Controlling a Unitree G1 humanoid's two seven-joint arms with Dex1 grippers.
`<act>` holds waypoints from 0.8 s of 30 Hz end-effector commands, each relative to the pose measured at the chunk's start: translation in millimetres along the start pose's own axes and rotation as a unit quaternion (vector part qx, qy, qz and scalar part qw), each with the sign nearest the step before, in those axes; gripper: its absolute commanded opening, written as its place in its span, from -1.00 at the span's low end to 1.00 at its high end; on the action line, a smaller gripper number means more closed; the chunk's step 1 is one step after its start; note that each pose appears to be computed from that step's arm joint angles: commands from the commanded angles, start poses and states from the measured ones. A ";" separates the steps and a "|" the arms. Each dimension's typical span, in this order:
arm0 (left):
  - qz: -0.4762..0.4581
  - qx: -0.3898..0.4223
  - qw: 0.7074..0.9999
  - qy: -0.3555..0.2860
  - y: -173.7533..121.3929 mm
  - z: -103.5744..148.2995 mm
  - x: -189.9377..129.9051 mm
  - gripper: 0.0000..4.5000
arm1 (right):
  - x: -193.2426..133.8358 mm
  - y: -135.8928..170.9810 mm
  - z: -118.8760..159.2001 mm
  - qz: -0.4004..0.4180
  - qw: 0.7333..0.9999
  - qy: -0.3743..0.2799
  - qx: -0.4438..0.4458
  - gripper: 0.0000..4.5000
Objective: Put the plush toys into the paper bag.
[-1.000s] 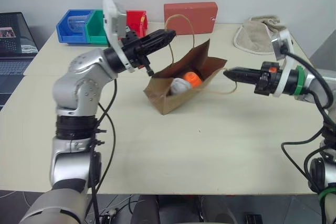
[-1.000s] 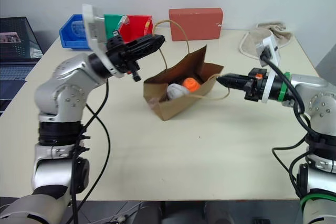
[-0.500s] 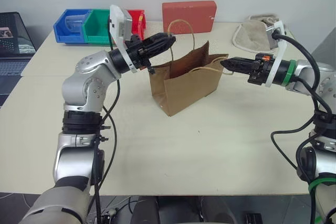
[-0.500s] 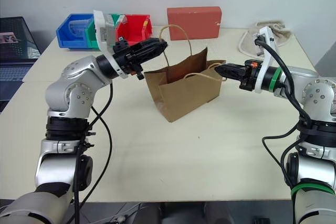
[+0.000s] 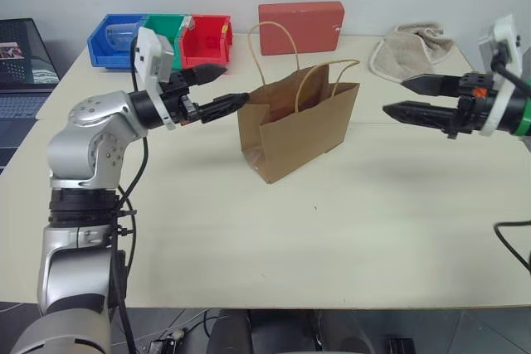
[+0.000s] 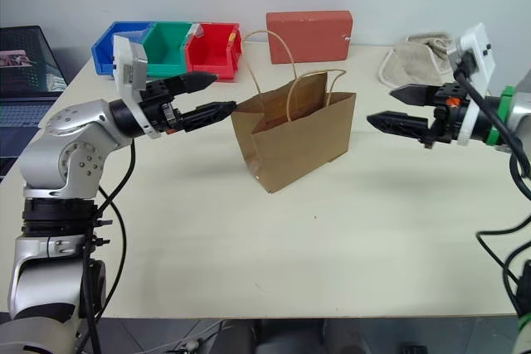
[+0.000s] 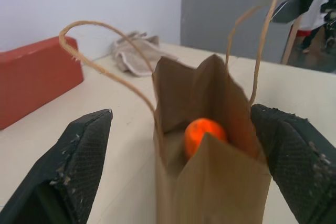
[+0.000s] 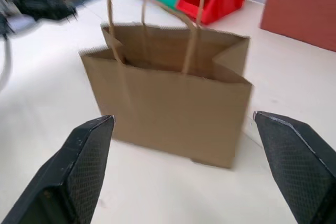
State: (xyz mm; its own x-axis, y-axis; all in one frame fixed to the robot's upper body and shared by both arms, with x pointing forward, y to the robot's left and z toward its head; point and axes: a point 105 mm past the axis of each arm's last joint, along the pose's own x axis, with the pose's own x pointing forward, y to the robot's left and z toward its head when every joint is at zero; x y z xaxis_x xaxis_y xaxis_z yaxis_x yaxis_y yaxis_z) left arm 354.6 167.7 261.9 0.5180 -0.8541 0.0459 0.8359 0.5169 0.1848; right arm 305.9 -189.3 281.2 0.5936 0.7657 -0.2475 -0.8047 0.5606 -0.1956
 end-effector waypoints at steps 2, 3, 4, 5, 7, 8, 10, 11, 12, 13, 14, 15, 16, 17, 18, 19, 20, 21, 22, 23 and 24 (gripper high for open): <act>-0.038 -0.005 0.999 0.015 -14.1 -10.4 -8.1 0.97 | 4.3 40.1 13.4 0.084 0.995 -0.023 -0.058 1.00; -0.037 -0.006 0.999 0.016 -14.5 -12.8 -7.3 0.97 | 5.5 44.1 12.9 0.091 0.994 -0.022 -0.061 1.00; -0.035 -0.011 0.999 0.013 -14.3 -16.4 -4.1 0.97 | 8.2 47.9 12.4 0.096 0.993 -0.022 -0.064 1.00; -0.037 -0.018 0.999 0.012 -15.2 -20.8 0.2 0.97 | 11.5 52.8 12.3 0.104 0.992 -0.023 -0.067 1.00; -0.039 -0.026 0.999 0.012 -15.6 -26.9 5.8 0.97 | 14.9 58.9 12.2 0.114 0.991 -0.023 -0.070 1.00; -0.039 -0.030 0.999 0.014 -15.1 -30.1 7.1 0.97 | 15.5 61.9 12.5 0.120 0.990 -0.023 -0.070 1.00; -0.038 -0.034 0.999 0.013 -13.6 -32.8 8.7 0.97 | 15.6 64.4 12.6 0.125 0.989 -0.022 -0.071 1.00; -0.040 -0.038 0.998 0.009 -13.6 -32.5 9.5 0.97 | 15.7 64.6 12.4 0.125 0.989 -0.021 -0.070 1.00; -0.047 -0.041 0.998 0.006 -15.2 -32.5 10.4 0.97 | 15.8 64.7 12.1 0.125 0.990 -0.020 -0.069 1.00; -0.051 -0.043 0.998 0.005 -16.4 -32.6 10.9 0.97 | 15.9 64.9 12.0 0.124 0.990 -0.020 -0.068 1.00; -0.055 -0.045 0.997 0.005 -17.3 -32.7 11.3 0.97 | 15.9 64.9 11.9 0.124 0.990 -0.020 -0.068 1.00; -0.059 -0.045 0.997 0.007 -18.8 -33.6 11.7 0.97 | 15.8 66.0 11.4 0.127 0.989 -0.019 -0.067 1.00; -0.061 -0.041 0.997 0.009 -20.1 -35.0 12.2 0.97 | 15.4 67.9 11.0 0.132 0.989 -0.018 -0.065 1.00; -0.063 -0.041 0.997 0.004 -20.9 -34.7 13.3 0.97 | 15.1 69.6 10.1 0.136 0.989 -0.017 -0.063 1.00; -0.064 -0.042 0.997 0.001 -21.4 -34.2 14.1 0.97 | 14.8 70.8 9.4 0.139 0.988 -0.016 -0.062 1.00; -0.064 -0.044 0.997 -0.002 -21.1 -34.1 15.2 0.97 | 15.0 72.3 9.0 0.142 0.988 -0.015 -0.060 1.00; -0.063 -0.046 0.997 -0.004 -20.8 -34.0 15.9 0.97 | 15.1 73.2 8.8 0.145 0.988 -0.014 -0.060 1.00; -0.063 -0.047 0.997 -0.004 -20.6 -34.2 16.2 0.97 | 15.2 73.8 8.7 0.146 0.987 -0.014 -0.059 1.00; -0.065 -0.046 0.997 0.001 -21.9 -35.9 17.4 0.97 | 15.2 75.2 8.6 0.149 0.987 -0.014 -0.058 1.00; -0.069 -0.045 0.997 0.003 -23.8 -37.1 18.5 0.97 | 15.0 76.5 8.5 0.153 0.987 -0.014 -0.057 1.00; -0.076 -0.045 0.996 0.006 -26.6 -38.0 19.6 0.97 | 15.1 77.7 8.3 0.156 0.986 -0.013 -0.057 1.00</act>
State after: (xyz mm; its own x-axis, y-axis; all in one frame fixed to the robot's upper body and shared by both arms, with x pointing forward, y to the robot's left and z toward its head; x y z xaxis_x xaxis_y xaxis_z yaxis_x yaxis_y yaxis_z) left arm 352.2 144.9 211.6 0.4119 -0.9112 0.0072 0.9098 0.4118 0.0515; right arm 259.8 -133.7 263.7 0.3268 0.8996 -0.2898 -0.9412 0.2821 -0.1857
